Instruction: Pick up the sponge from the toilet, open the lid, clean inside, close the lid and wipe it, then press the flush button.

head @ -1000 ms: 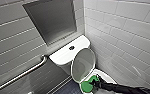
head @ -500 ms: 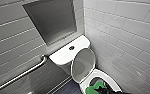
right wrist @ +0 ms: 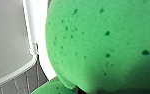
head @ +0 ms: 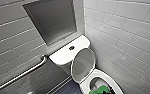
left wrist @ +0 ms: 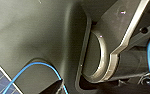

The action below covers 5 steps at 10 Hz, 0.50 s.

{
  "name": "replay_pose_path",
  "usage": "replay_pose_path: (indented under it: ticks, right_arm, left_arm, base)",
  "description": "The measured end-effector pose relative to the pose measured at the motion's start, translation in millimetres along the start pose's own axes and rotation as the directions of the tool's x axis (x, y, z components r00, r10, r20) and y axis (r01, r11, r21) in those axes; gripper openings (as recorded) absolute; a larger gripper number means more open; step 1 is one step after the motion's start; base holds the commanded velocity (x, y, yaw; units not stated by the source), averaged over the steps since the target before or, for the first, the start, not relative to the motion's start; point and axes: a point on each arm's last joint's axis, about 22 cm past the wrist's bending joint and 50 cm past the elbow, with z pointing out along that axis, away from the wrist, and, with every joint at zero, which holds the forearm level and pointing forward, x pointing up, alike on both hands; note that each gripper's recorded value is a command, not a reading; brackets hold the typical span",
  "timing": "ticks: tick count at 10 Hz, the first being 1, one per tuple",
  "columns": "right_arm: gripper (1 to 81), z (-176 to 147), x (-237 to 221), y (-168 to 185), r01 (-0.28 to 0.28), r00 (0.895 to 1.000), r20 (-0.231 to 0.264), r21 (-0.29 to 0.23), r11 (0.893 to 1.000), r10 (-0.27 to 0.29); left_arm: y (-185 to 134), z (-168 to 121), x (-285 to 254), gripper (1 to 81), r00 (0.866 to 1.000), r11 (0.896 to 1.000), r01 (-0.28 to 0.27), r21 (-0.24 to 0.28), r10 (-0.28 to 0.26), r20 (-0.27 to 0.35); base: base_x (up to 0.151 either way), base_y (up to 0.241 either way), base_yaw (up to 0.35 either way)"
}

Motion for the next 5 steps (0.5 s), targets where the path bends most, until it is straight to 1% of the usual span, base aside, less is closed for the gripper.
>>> replay_pose_path:
  ticks: [1, 4, 5]
  right_arm:
    - [1.0, -13.2, 2.9, 5.3, 0.002, 1.000, 0.002, -0.006, 1.000, -0.002]
    - [1.0, -63.8, 17.8, 35.0, -0.002, 1.000, -0.022, -0.044, 0.999, 0.001]
    - [1.0, -75.0, 12.3, 39.9, -0.010, 1.000, -0.019, -0.042, 0.999, 0.009]
  left_arm:
    - [1.8, 0.7, 0.4, 81.1, 1.000, 1.000, -0.001, -0.002, 0.001, -0.001]
    - [2.3, 0.9, 0.9, 81.1, 1.000, 1.000, -0.001, -0.003, 0.001, -0.001]
    - [2.3, 0.9, 0.9, 81.1, 1.000, 1.000, -0.002, -0.003, 0.002, -0.001]
  base:
    - [0.000, 0.000, 0.000]
    - [0.000, 0.000, 0.000]
    - [0.000, 0.000, 0.000]
